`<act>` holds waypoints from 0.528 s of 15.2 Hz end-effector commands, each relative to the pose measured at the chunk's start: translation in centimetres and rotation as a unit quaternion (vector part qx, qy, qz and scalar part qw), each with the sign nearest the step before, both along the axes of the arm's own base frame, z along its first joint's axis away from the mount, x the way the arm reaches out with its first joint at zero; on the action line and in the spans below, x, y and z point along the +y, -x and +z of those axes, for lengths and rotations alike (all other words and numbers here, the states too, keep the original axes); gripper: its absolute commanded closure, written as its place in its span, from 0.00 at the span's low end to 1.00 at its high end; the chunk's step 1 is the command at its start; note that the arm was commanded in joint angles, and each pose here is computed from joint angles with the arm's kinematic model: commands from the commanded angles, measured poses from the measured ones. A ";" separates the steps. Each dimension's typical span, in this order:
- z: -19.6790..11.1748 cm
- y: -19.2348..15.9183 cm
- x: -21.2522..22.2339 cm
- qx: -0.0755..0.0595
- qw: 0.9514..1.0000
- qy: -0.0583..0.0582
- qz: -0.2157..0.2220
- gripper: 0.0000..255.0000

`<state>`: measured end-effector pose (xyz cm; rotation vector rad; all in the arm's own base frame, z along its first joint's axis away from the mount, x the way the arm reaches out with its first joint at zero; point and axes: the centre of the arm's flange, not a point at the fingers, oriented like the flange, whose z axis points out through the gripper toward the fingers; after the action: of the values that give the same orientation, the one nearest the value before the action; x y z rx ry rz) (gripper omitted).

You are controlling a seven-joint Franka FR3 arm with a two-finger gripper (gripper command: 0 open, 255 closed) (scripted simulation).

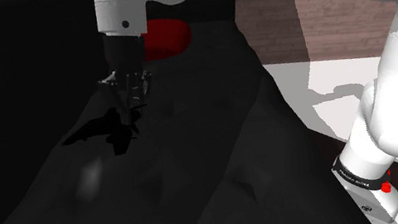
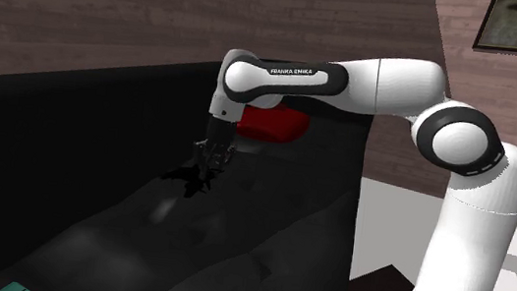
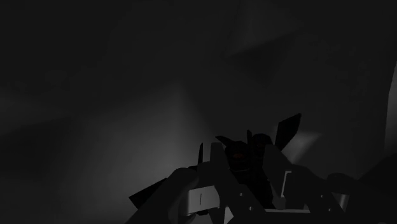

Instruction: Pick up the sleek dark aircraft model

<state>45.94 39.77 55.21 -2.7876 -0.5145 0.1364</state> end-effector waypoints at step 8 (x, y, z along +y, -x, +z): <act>4.8 0.0 0.0 0.000 1.000 0.000 0.000 1.00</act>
<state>45.99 39.78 59.33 -2.7875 -0.5148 0.1364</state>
